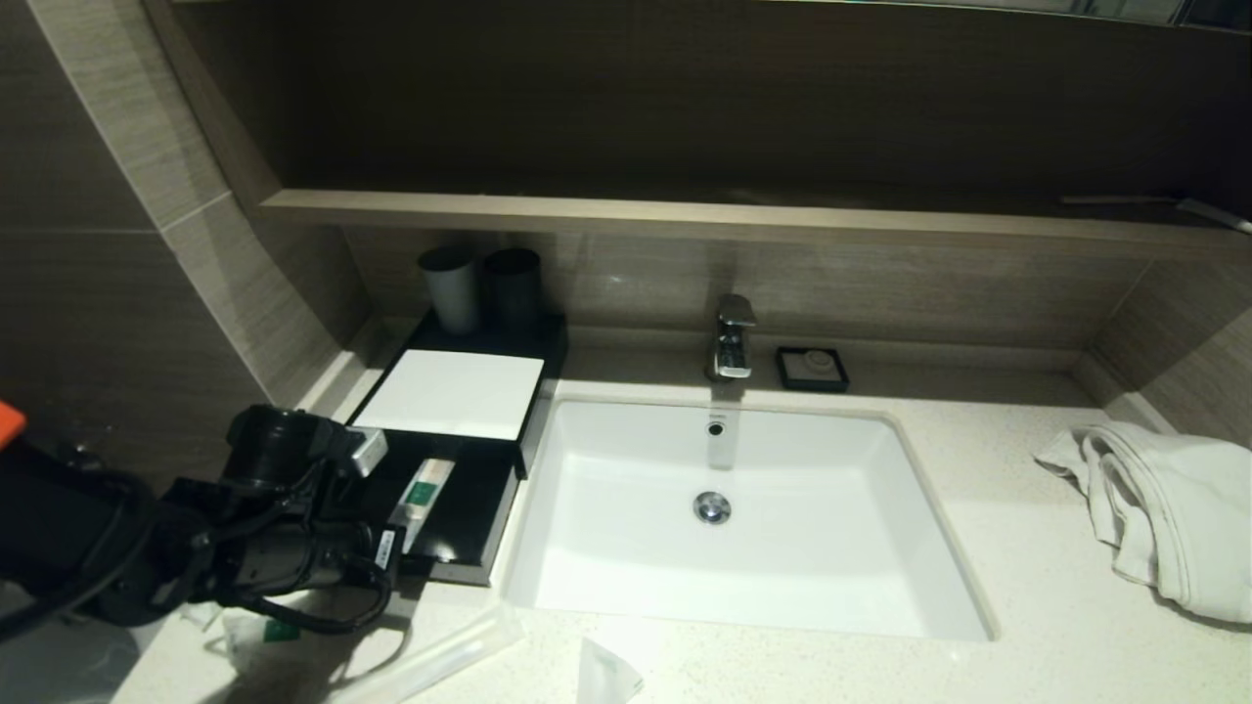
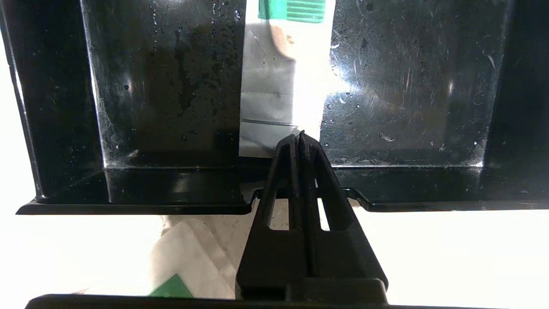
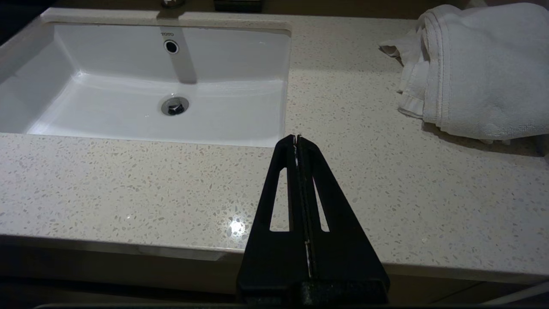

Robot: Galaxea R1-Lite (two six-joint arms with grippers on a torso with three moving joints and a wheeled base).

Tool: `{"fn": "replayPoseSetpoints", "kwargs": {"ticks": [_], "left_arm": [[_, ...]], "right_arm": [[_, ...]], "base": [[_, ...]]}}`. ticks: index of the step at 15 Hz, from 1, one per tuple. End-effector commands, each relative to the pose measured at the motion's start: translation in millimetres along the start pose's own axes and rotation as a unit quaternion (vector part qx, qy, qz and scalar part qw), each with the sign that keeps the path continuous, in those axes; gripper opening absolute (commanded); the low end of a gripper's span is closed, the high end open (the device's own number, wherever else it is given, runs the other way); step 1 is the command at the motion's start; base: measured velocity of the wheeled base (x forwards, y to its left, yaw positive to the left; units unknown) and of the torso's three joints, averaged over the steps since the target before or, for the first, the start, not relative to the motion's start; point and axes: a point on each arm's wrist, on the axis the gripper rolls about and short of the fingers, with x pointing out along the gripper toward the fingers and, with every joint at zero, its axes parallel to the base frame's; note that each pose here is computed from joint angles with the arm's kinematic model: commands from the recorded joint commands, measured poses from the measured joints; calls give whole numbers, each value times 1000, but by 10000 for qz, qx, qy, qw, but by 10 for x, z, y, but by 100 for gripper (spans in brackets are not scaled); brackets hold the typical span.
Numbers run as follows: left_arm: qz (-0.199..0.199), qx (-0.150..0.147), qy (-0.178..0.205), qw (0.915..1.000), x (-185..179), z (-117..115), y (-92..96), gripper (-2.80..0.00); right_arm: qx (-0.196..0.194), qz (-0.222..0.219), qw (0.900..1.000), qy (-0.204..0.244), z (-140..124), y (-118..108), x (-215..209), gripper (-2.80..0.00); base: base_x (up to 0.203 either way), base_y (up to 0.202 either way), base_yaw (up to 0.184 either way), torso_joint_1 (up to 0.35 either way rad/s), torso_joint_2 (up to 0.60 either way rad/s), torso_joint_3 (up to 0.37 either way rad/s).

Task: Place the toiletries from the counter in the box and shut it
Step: Open the drawer

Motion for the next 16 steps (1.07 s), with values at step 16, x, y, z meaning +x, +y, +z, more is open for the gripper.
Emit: {"fn": "replayPoseSetpoints", "kwargs": {"ticks": [16], "left_arm": [[-4,186,448,9988,-55,-43,-1,-280]], "right_arm": [[0,2,10000,1,0,0,0,-280]], "base": [[0,0,0,0,0,0]]}}
